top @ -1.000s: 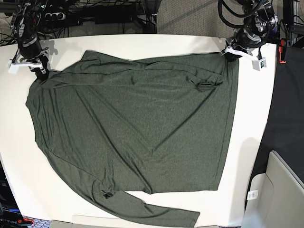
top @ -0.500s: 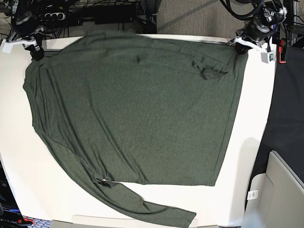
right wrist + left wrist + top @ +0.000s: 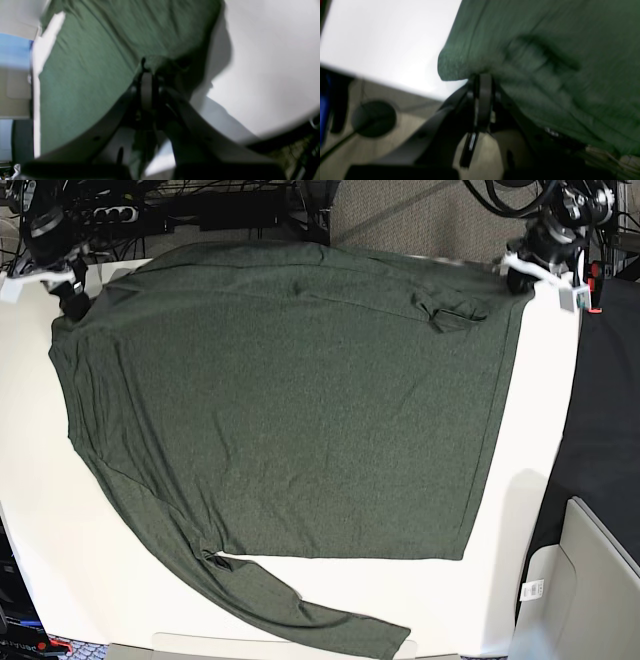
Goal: Fold the T-shirt properly
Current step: 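Lift and drag the shirt's collar edge toward the robot with both grippers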
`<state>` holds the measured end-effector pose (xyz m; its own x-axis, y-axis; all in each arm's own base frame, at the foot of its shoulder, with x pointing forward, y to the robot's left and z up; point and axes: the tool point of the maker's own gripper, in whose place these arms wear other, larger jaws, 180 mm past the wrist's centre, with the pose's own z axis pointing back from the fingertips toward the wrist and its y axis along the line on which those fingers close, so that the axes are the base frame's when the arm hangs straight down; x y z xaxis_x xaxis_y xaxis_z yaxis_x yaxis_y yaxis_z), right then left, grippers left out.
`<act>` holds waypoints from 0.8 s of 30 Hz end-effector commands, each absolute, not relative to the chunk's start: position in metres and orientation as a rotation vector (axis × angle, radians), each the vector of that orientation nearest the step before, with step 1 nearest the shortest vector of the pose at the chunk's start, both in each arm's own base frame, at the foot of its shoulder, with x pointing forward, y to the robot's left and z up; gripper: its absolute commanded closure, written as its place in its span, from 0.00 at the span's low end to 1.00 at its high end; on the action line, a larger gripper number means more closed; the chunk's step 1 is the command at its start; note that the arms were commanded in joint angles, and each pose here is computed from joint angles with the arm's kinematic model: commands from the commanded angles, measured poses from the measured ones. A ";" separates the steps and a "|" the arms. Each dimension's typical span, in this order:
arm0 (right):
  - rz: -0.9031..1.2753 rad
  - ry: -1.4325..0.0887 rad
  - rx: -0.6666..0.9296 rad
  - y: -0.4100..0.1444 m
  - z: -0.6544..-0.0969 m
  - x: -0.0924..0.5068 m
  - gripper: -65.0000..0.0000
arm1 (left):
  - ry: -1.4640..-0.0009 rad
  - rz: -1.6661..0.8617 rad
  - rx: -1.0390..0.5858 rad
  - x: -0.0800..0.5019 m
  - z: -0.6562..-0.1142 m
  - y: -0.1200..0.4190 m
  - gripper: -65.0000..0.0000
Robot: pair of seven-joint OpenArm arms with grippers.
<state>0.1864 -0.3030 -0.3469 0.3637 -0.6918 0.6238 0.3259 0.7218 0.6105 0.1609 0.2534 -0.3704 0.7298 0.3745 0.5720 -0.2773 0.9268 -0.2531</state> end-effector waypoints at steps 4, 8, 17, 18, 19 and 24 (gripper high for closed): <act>-0.651 -1.102 0.432 -0.309 -0.323 0.211 0.99 | -0.777 0.340 -0.161 0.195 -0.347 0.255 1.00; -0.679 -1.121 0.444 -0.317 -0.327 0.224 0.99 | -0.842 0.336 -0.175 0.218 -0.334 0.255 1.00; -0.782 -1.137 0.484 -0.333 -0.344 0.253 0.99 | -0.944 0.353 -0.216 0.263 -0.315 0.257 1.00; -0.789 -1.144 0.489 -0.334 -0.344 0.256 0.99 | -0.950 0.355 -0.220 0.266 -0.314 0.257 1.00; -0.795 -1.148 0.495 -0.334 -0.344 0.260 0.99 | -0.957 0.358 -0.225 0.270 -0.312 0.257 1.00; -0.824 -1.168 0.521 -0.337 -0.344 0.276 0.99 | -0.979 0.382 -0.257 0.288 -0.311 0.258 1.00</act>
